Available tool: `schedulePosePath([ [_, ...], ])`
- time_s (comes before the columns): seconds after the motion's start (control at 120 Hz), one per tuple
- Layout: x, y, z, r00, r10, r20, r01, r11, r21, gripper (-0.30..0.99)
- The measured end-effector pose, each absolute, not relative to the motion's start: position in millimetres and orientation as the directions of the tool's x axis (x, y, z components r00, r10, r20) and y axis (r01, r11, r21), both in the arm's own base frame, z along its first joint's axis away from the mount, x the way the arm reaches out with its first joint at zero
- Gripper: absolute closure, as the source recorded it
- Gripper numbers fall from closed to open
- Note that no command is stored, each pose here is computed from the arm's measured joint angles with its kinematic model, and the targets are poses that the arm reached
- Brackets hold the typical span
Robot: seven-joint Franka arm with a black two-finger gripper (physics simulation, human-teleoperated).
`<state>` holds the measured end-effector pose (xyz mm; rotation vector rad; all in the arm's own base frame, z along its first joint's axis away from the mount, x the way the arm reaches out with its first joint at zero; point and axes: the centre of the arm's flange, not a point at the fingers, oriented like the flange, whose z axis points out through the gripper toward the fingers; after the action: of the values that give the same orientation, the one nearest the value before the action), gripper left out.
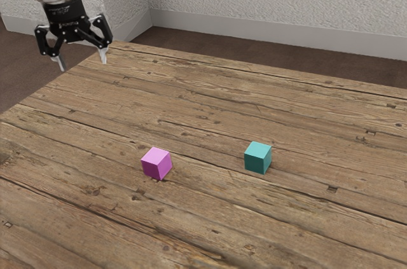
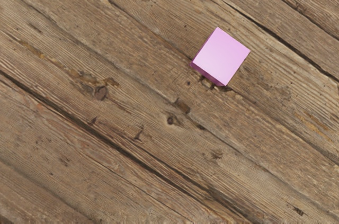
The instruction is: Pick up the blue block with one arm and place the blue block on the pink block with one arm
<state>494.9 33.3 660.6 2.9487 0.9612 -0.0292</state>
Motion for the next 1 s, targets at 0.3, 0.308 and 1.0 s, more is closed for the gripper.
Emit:
schedulePosePath([
  [0.3,578.3,-58.8,560.7,0.811,0.571,-0.124,0.560,-0.820,-0.113,0.00],
  [0.308,580.9,-66.5,557.1,0.817,0.563,-0.125,0.551,-0.826,-0.115,0.00],
  [1.0,732.2,-221.3,347.1,0.927,0.375,0.012,0.373,-0.925,0.074,0.00],
])
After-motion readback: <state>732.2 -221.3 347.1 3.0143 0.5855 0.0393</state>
